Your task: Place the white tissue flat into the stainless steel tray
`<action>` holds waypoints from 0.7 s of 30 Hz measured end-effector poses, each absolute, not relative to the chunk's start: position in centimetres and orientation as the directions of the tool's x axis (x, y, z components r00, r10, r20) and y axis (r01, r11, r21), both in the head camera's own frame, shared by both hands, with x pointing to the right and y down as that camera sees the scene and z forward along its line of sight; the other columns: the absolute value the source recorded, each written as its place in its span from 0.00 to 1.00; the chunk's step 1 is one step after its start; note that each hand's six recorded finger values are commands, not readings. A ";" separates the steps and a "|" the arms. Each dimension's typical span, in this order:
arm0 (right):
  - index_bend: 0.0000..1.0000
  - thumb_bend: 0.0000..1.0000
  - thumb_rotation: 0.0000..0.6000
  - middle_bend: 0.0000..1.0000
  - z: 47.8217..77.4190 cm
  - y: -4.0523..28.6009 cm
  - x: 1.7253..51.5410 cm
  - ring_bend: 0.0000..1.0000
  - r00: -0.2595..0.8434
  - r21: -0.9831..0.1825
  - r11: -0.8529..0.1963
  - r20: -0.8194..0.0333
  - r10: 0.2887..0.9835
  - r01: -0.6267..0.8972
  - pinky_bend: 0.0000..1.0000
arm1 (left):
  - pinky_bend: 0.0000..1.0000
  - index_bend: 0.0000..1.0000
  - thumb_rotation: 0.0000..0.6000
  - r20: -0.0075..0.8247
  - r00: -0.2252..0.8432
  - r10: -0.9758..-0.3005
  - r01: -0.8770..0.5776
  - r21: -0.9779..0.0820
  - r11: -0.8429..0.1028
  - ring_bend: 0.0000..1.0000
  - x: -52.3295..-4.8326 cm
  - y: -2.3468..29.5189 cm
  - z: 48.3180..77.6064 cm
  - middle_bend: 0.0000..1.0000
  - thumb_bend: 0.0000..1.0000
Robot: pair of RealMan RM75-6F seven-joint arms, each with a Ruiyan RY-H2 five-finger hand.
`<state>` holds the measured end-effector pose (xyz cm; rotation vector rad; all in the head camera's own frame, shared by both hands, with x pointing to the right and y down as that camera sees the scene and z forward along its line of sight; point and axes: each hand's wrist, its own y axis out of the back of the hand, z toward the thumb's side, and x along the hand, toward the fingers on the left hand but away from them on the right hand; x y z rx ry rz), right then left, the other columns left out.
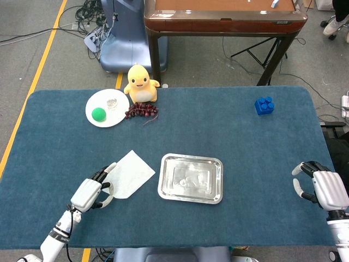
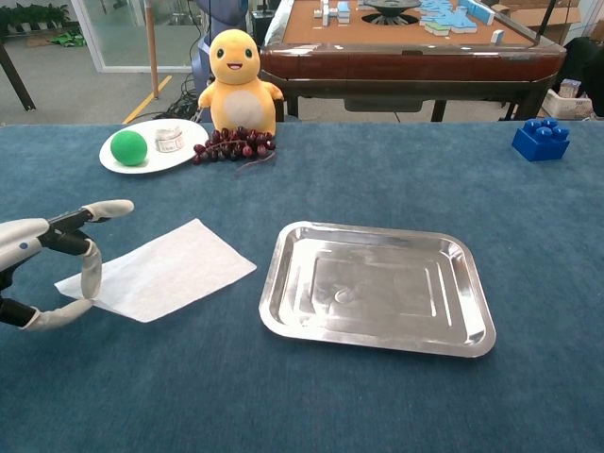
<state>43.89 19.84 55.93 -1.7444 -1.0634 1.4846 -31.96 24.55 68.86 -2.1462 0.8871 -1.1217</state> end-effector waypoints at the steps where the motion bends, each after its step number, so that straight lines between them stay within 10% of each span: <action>1: 0.48 0.46 1.00 0.42 55.9 19.8 43.9 0.27 0.050 -0.849 -0.494 -0.494 0.868 0.189 0.37 | 0.17 0.64 1.00 0.484 0.429 -0.762 -0.302 -0.718 -0.627 0.00 -32.0 24.4 68.8 0.00 0.43; 21: 0.48 0.46 1.00 0.42 55.5 19.7 44.0 0.27 0.047 -0.853 -0.483 -0.484 0.874 0.196 0.37 | 0.21 0.66 1.00 0.427 0.426 -0.798 -0.417 -0.690 -0.592 0.00 -30.1 22.3 66.3 0.04 0.49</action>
